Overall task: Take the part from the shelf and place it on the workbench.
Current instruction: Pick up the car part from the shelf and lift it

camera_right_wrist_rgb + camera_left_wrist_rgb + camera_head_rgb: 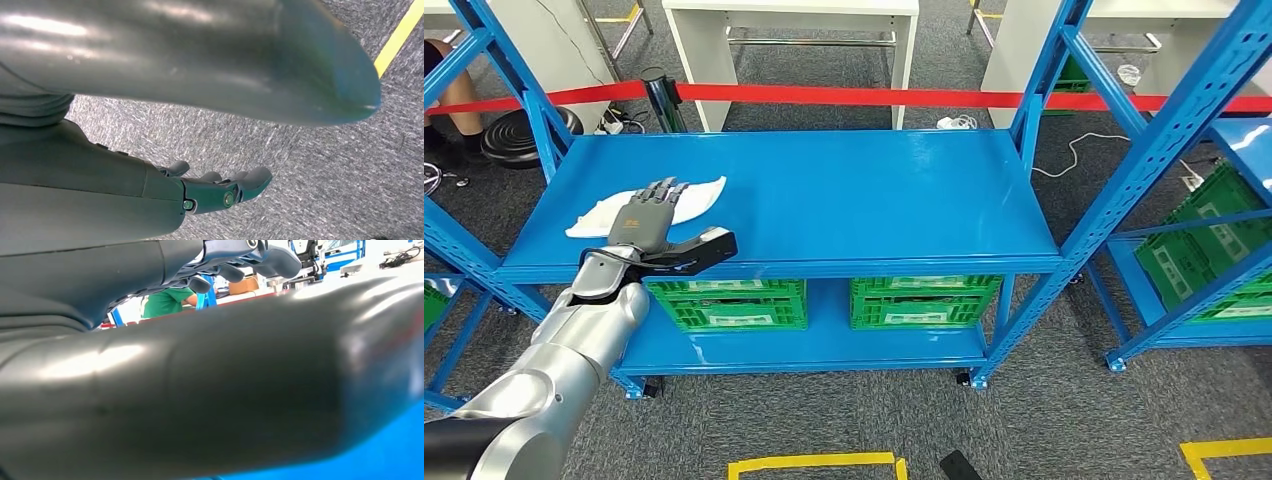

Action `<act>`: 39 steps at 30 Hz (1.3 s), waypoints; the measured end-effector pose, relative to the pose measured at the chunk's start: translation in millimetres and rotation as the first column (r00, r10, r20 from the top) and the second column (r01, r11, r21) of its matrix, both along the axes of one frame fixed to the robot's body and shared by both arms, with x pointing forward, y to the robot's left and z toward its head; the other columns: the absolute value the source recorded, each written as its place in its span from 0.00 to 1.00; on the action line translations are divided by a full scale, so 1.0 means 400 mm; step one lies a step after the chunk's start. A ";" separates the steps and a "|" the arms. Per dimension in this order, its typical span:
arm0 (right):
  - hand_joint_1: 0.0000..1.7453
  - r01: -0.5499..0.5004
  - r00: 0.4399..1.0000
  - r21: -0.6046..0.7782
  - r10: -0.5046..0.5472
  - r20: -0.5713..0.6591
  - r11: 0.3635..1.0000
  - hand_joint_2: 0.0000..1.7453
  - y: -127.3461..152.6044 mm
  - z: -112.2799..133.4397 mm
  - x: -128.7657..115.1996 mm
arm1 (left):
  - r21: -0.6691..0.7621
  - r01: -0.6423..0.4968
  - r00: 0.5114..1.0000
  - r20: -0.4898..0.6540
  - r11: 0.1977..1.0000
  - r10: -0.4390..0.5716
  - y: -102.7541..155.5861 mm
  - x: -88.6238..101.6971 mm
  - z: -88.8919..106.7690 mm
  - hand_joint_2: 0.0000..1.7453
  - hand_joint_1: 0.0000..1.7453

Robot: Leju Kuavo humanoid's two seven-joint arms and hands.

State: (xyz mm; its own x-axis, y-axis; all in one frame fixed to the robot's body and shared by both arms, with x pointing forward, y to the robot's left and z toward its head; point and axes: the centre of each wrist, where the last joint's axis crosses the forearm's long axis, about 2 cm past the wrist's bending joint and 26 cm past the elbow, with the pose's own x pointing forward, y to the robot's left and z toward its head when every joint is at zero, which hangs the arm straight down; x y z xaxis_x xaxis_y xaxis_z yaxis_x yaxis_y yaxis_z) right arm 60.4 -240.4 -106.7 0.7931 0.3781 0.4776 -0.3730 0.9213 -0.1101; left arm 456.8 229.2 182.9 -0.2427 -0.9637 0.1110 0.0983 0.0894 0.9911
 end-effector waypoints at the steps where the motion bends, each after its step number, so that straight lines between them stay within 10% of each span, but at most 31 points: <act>1: 0.00 0.001 1.000 -0.001 -0.001 0.000 1.000 0.00 0.000 0.000 0.000 | -0.001 0.000 1.000 0.000 1.000 0.000 0.000 0.000 0.000 0.00 0.00; 39: 0.00 0.001 1.000 0.001 -0.001 -0.002 1.000 0.00 0.002 0.000 -0.002 | 0.008 -0.041 0.999 -0.034 0.999 0.041 0.019 -0.003 -0.011 0.00 0.00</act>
State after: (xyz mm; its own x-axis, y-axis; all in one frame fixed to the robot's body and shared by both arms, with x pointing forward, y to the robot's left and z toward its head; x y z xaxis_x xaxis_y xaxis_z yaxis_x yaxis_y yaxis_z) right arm 59.6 -239.7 -106.8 0.7944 0.3767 0.4765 -0.3723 0.9218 -0.1082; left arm 455.7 236.7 178.4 -0.1991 -0.9737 0.1109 0.1281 0.0863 0.9880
